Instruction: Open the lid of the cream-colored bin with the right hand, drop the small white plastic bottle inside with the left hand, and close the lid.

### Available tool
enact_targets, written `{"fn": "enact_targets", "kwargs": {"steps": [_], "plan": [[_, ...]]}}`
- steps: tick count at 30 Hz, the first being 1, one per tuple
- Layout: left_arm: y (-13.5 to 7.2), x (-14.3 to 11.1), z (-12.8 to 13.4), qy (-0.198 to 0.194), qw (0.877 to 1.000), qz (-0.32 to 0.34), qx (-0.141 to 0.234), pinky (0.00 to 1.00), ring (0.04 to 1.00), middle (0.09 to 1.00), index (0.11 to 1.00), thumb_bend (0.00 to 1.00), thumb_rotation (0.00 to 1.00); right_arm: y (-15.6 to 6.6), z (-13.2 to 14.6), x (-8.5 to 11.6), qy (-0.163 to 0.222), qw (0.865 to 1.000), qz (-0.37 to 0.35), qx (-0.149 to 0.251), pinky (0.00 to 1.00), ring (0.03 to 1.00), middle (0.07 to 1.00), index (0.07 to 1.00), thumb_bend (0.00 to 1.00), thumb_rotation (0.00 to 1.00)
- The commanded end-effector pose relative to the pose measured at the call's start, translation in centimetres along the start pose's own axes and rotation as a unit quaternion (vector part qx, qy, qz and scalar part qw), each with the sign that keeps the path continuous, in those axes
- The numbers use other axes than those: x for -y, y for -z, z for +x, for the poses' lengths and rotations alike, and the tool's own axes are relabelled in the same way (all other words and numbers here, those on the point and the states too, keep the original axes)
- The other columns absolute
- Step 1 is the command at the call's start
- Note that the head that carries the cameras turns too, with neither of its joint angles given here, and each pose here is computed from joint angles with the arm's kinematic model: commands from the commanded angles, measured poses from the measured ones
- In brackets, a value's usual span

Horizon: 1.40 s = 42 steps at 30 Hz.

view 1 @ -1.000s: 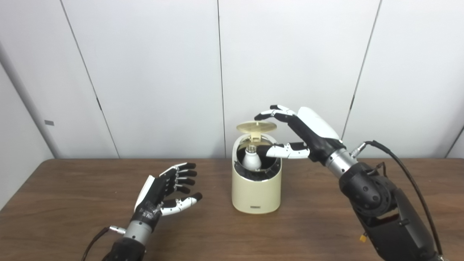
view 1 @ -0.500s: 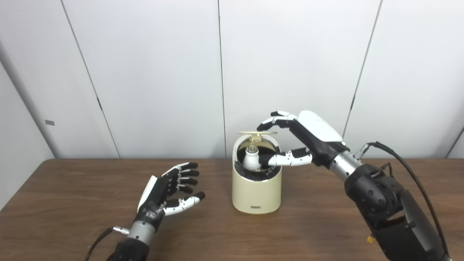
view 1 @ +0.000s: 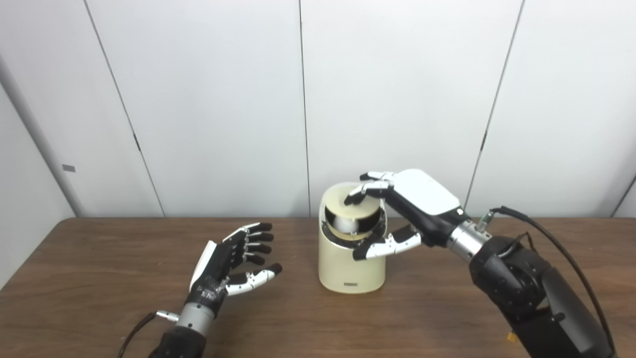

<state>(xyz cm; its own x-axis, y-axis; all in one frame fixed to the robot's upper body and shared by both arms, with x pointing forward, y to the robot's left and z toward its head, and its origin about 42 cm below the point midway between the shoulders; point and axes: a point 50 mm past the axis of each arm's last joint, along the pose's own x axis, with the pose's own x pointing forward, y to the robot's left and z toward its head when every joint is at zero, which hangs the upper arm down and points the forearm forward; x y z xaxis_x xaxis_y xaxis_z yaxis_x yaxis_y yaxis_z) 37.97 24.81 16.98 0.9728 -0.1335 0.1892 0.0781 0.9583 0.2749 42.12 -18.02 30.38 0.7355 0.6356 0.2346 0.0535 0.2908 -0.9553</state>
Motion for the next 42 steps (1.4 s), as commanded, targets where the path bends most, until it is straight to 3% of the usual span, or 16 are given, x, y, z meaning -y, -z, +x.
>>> {"fn": "enact_targets", "kwargs": {"steps": [1,11,30,35,42], "plan": [[-1.9,-0.6,1.0,-0.023,0.999,0.004,0.036,0.61,0.695,0.754,0.78,0.61,0.0,-0.1,0.2,1.4,0.021,0.999,-0.028,0.021,0.91,0.883,0.707,0.708,0.65,0.65],[-1.9,-0.5,0.9,-0.034,0.999,0.008,0.035,0.61,0.7,0.758,0.778,0.59,0.0,0.0,-0.3,0.4,0.007,0.998,-0.055,0.04,0.91,0.876,0.709,0.697,0.65,0.58],[-2.1,-0.9,0.9,-0.04,0.998,0.004,0.038,0.6,0.688,0.749,0.78,0.62,0.0,-0.3,-1.0,-0.2,-0.01,0.996,-0.067,0.049,0.9,0.882,0.712,0.71,0.65,0.63],[-2.3,-0.8,0.9,-0.039,0.998,0.007,0.038,0.59,0.688,0.748,0.782,0.61,0.0,-0.3,-1.0,-0.7,-0.026,0.995,-0.08,0.052,0.9,0.877,0.705,0.713,0.67,0.6],[-2.4,-0.9,0.8,-0.04,0.998,0.007,0.04,0.59,0.687,0.749,0.782,0.62,0.0,-0.5,-0.8,-1.2,-0.082,0.992,-0.096,0.031,0.93,0.897,0.721,0.724,0.68,0.62]]}}
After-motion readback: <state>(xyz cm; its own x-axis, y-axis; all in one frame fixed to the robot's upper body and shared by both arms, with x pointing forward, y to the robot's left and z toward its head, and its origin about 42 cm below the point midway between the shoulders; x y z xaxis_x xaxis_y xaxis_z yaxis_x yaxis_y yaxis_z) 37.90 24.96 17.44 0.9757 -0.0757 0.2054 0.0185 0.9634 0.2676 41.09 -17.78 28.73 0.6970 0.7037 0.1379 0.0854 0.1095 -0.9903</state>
